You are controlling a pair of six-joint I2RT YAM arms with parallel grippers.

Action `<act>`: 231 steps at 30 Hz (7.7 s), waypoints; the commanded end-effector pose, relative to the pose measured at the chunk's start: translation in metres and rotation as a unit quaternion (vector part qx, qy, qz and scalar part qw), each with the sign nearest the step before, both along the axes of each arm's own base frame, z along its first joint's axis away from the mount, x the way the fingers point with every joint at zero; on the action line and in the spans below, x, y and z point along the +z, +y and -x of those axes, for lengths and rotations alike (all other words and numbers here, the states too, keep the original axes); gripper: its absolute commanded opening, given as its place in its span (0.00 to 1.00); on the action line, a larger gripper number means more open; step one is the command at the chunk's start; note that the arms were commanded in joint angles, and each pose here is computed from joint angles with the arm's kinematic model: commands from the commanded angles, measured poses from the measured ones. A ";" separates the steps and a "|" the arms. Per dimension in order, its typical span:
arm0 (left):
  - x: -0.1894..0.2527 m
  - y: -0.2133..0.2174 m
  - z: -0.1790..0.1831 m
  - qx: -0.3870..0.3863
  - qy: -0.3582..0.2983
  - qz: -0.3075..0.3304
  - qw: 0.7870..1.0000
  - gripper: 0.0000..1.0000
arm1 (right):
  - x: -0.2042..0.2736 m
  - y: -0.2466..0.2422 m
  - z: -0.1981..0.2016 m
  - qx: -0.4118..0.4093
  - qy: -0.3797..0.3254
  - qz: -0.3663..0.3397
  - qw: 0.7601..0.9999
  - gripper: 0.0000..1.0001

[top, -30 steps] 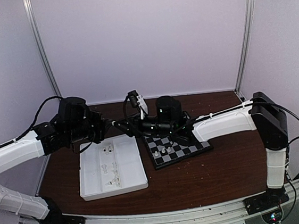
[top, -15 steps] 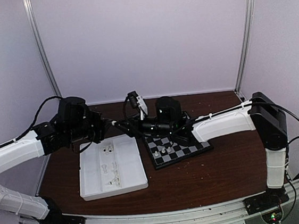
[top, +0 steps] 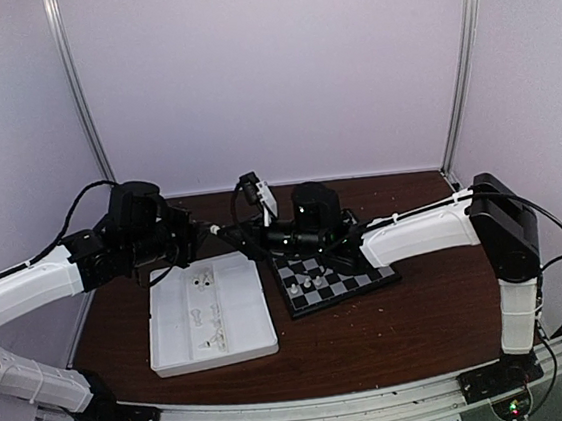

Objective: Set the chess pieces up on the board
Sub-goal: Pick up the chess piece from the storage box, then place the chess piece on the chessboard.

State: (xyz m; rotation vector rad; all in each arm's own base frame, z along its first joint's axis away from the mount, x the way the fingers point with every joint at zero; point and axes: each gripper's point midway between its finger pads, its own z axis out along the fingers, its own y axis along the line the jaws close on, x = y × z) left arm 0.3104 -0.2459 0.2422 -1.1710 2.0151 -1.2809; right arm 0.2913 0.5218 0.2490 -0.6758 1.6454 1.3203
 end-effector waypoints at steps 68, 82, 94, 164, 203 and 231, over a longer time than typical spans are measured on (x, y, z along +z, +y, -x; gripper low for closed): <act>0.006 -0.006 0.029 -0.374 -0.339 -0.378 0.776 0.00 | -0.194 -0.216 -0.038 -0.071 0.228 0.599 0.765 0.07; 0.003 -0.009 0.026 -0.380 -0.335 -0.380 0.774 0.00 | -0.202 -0.215 -0.040 -0.071 0.229 0.603 0.761 0.08; 0.004 -0.010 0.027 -0.383 -0.339 -0.375 0.773 0.00 | -0.204 -0.212 -0.041 -0.070 0.229 0.598 0.765 0.10; 0.043 -0.062 0.059 -0.417 -0.439 -0.137 0.784 0.00 | 0.035 -0.030 0.048 0.131 0.046 0.090 0.986 0.26; 0.040 -0.057 0.055 -0.405 -0.441 -0.159 0.785 0.74 | -0.075 -0.202 -0.004 -0.183 -0.035 0.274 0.943 0.06; 0.038 -0.058 0.052 -0.408 -0.429 -0.169 0.788 0.73 | -0.173 -0.248 -0.054 -0.260 0.026 0.296 0.919 0.08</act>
